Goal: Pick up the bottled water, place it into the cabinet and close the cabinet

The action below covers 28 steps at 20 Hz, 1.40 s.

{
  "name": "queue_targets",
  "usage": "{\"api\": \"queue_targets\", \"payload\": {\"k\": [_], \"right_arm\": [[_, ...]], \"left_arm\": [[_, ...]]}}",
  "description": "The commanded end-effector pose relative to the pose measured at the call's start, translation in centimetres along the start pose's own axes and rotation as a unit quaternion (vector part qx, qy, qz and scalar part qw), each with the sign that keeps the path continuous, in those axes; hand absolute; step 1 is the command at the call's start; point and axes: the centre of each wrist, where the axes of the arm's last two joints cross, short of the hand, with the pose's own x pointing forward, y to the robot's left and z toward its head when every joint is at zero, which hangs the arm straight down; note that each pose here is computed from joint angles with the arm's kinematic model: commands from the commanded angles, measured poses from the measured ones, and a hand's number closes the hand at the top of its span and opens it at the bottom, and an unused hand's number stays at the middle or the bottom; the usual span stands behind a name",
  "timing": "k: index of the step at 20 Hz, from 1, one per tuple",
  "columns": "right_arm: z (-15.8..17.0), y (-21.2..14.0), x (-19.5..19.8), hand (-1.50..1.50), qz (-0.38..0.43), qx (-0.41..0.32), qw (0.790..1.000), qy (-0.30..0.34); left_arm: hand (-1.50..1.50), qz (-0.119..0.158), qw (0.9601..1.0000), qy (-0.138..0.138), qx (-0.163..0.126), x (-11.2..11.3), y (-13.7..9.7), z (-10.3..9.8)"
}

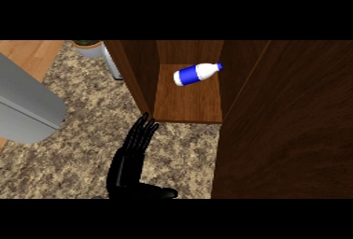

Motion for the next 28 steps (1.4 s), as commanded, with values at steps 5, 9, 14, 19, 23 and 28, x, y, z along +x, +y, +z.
{"api": "queue_targets", "payload": {"k": [5,9,14,19,23,28], "right_arm": [[-2.6,-0.8,3.3,1.5,0.095,0.219,0.971,0.004],[-3.5,-0.2,4.2,1.5,0.107,0.257,0.961,-0.008],[-4.4,1.0,4.8,1.5,0.072,0.248,0.966,-0.028],[-5.2,2.4,3.6,1.5,0.036,0.249,0.968,-0.005],[-6.0,2.6,2.5,1.5,0.028,0.273,0.962,0.014],[-7.9,2.1,2.0,1.5,0.072,0.339,0.938,-0.012]], "left_arm": [[-1.5,-0.008,0.9997,-0.002,-0.022,3.2,4.4,5.9],[-1.5,-0.02,0.9997,-0.01,-0.009,5.4,6.9,8.1],[-1.5,-0.035,0.9989,-0.032,-0.006,8.2,10.2,10.0],[-1.5,-0.021,0.9988,-0.04,-0.02,10.2,11.8,11.0],[-1.5,-0.026,0.9985,-0.035,-0.032,11.8,13.4,11.4],[-1.5,-0.016,0.9986,-0.02,-0.046,12.3,14.1,12.7]]}}
